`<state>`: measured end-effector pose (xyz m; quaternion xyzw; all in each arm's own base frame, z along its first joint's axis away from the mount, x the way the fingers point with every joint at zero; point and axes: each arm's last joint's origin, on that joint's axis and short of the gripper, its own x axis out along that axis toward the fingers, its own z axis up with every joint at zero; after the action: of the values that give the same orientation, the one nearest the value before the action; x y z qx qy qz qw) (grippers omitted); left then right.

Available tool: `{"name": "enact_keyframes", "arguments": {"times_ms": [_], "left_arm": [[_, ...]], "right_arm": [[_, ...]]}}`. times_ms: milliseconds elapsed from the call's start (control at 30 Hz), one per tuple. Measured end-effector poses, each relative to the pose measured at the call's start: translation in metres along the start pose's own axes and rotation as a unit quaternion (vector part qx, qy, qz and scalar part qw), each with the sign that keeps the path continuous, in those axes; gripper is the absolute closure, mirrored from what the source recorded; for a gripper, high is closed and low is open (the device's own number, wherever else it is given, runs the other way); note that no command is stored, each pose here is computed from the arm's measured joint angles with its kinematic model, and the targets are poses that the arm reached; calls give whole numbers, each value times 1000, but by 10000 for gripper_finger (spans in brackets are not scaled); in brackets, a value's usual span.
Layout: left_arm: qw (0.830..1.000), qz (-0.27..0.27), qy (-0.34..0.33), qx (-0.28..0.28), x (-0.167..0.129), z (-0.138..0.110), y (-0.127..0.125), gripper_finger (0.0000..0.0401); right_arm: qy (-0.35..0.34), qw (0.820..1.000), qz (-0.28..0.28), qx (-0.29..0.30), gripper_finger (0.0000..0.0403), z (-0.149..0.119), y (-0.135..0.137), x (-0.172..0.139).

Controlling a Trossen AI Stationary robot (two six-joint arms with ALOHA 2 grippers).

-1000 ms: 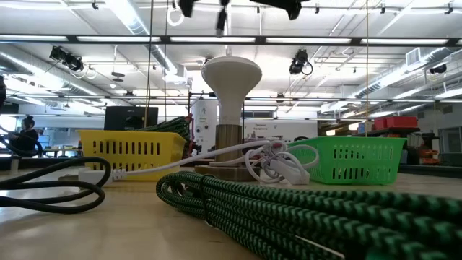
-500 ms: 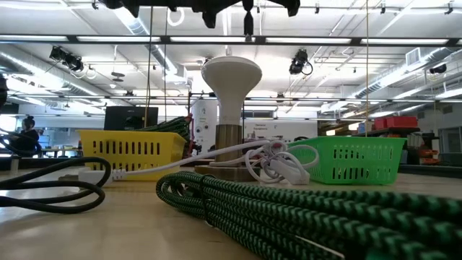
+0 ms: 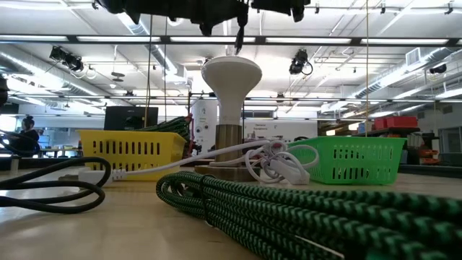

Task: Pick & Place USB Port
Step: Put the black charger cable into the green basket

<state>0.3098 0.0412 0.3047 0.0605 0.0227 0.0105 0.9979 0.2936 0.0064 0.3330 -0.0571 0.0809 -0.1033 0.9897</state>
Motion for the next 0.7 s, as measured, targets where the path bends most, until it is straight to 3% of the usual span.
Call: {"name": "enact_keyframes", "arguments": {"times_ms": [133,333,700], "left_arm": [[1000,7,7,-2,-3,1,1,390],[1000,27,10,7,-7,3,7,390],[1000,-6,10,-8,-2,-2,4,390]], "right_arm": [[14,999,-31,-4,261,-3,-2,0],[18,999,-33,-12,261,-3,-2,0],[-13,1000,-17,-7,261,3,-1,0]]}}
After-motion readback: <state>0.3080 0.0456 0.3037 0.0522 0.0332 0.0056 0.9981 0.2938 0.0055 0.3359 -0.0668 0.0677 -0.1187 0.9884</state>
